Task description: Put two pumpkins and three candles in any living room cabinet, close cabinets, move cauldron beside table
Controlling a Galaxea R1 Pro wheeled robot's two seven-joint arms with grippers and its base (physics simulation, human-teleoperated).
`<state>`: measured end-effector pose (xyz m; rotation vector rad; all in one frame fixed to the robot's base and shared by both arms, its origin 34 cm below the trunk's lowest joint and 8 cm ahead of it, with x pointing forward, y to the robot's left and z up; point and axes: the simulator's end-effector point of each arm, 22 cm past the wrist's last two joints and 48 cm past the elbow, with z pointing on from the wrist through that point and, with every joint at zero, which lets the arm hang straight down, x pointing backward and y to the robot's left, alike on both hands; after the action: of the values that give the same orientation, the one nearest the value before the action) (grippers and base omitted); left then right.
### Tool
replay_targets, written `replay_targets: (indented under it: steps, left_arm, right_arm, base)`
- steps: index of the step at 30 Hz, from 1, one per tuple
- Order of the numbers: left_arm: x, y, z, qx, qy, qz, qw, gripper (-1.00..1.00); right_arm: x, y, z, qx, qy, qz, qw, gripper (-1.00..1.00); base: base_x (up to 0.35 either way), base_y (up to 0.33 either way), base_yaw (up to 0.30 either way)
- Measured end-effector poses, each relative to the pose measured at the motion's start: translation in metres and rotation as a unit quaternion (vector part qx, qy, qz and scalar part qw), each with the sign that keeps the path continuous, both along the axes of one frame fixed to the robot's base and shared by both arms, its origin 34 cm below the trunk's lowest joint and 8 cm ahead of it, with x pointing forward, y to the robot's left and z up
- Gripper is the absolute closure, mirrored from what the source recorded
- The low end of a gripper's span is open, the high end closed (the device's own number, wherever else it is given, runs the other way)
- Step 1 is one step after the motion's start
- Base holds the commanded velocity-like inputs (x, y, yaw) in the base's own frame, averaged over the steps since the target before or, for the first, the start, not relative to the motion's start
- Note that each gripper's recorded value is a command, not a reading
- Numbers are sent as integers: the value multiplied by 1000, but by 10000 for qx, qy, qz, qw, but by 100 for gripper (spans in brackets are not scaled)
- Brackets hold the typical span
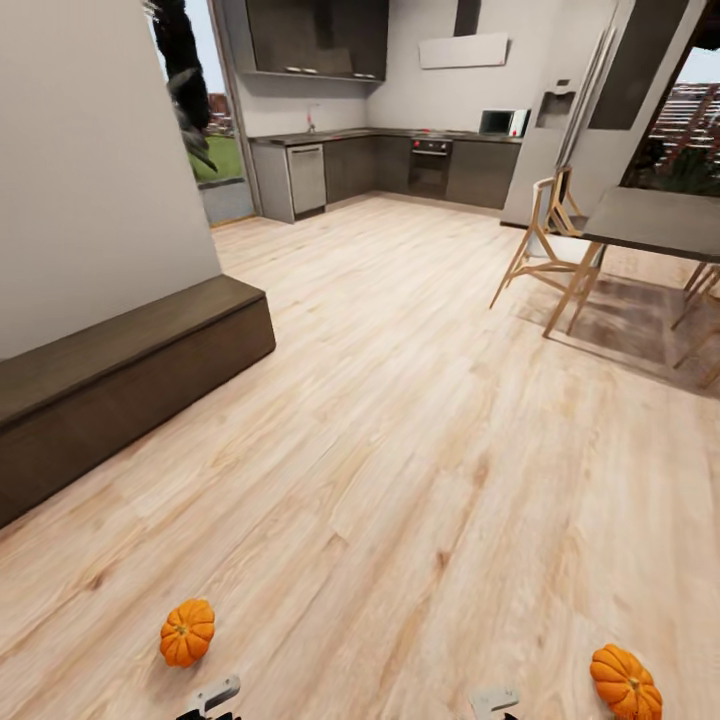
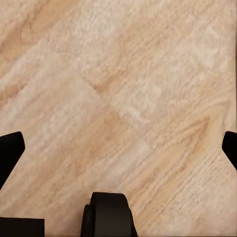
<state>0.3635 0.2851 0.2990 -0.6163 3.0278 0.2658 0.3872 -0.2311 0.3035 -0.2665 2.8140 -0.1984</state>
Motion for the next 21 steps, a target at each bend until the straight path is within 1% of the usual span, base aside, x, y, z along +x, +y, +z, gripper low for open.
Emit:
replay_targets:
  steps: [8, 11, 17, 21]
  left_arm:
    - [-2, 0, -1, 0, 23, 0, 10000, -100]
    - [-3, 0, -2, 1, 38, 0, 10000, -100]
    - [-7, 0, -4, 1, 84, 0, 10000, -100]
    - [-10, 1, -5, 3, 123, 1, 9999, -100]
  right_arm:
    - [-1, 0, -1, 3, 20, -2, 10000, -100]
    - [-2, 1, -2, 9, 36, -4, 10000, -100]
    - [-6, 4, -4, 21, 96, -15, 10000, -100]
    - [-9, 6, -6, 32, 128, -9, 9999, -100]
  base:
    - [2, 0, -279]
    - [62, 0, -199]
    - [120, 0, -33]
    - [253, 0, -2]
